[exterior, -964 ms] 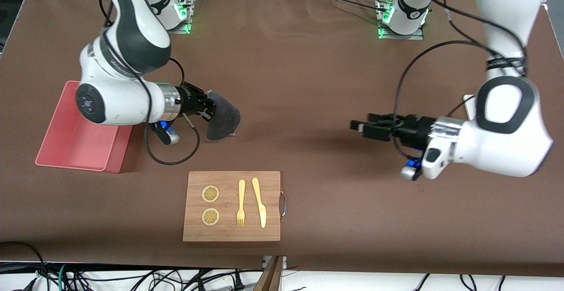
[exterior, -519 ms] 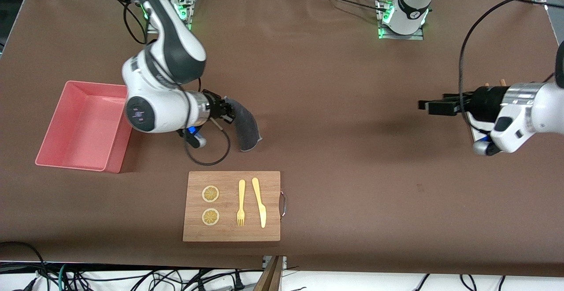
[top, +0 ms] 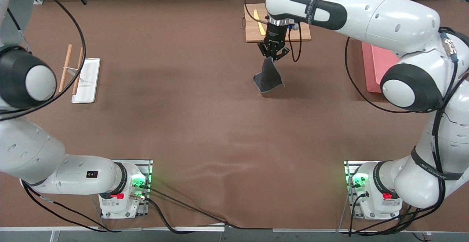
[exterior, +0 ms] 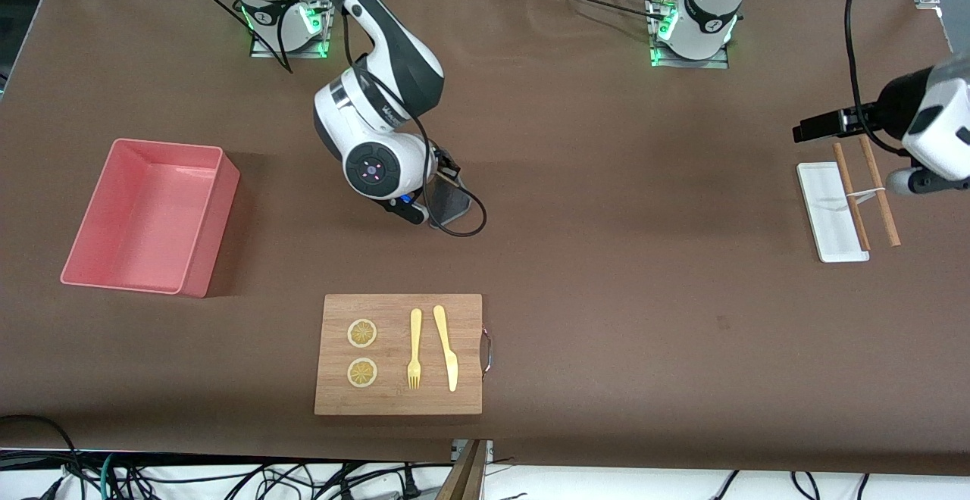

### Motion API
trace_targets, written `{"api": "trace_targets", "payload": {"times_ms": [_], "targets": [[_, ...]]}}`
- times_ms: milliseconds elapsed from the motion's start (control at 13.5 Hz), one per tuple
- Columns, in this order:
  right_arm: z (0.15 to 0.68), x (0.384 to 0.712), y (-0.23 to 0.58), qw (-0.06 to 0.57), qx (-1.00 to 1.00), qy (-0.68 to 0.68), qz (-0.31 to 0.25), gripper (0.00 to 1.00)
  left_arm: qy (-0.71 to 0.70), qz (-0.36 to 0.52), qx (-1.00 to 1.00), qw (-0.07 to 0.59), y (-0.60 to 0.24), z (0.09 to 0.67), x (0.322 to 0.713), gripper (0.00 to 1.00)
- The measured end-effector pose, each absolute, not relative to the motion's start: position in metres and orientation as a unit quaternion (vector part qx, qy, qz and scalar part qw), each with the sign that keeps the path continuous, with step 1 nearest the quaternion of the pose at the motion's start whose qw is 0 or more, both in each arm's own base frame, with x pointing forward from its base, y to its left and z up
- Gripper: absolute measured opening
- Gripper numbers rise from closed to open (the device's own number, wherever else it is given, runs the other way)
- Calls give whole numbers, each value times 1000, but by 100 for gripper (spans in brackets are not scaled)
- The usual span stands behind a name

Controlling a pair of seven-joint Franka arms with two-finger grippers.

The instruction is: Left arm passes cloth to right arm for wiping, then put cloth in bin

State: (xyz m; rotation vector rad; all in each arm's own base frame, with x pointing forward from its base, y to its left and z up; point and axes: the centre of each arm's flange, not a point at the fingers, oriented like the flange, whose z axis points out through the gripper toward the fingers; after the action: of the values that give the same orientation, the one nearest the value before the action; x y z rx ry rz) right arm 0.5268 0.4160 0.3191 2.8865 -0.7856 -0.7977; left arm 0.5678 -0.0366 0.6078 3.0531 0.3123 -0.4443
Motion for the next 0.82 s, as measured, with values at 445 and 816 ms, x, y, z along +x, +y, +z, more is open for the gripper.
{"api": "trace_targets", "payload": {"times_ms": [445,816], "targets": [[283,526,401,69,938,-222,-255,2,69,-56,995,-44,-53,566,543,100],[273,560,334,78,947,-180,-256,2,67,-54,995,-41,-42,567,576,100]]}}
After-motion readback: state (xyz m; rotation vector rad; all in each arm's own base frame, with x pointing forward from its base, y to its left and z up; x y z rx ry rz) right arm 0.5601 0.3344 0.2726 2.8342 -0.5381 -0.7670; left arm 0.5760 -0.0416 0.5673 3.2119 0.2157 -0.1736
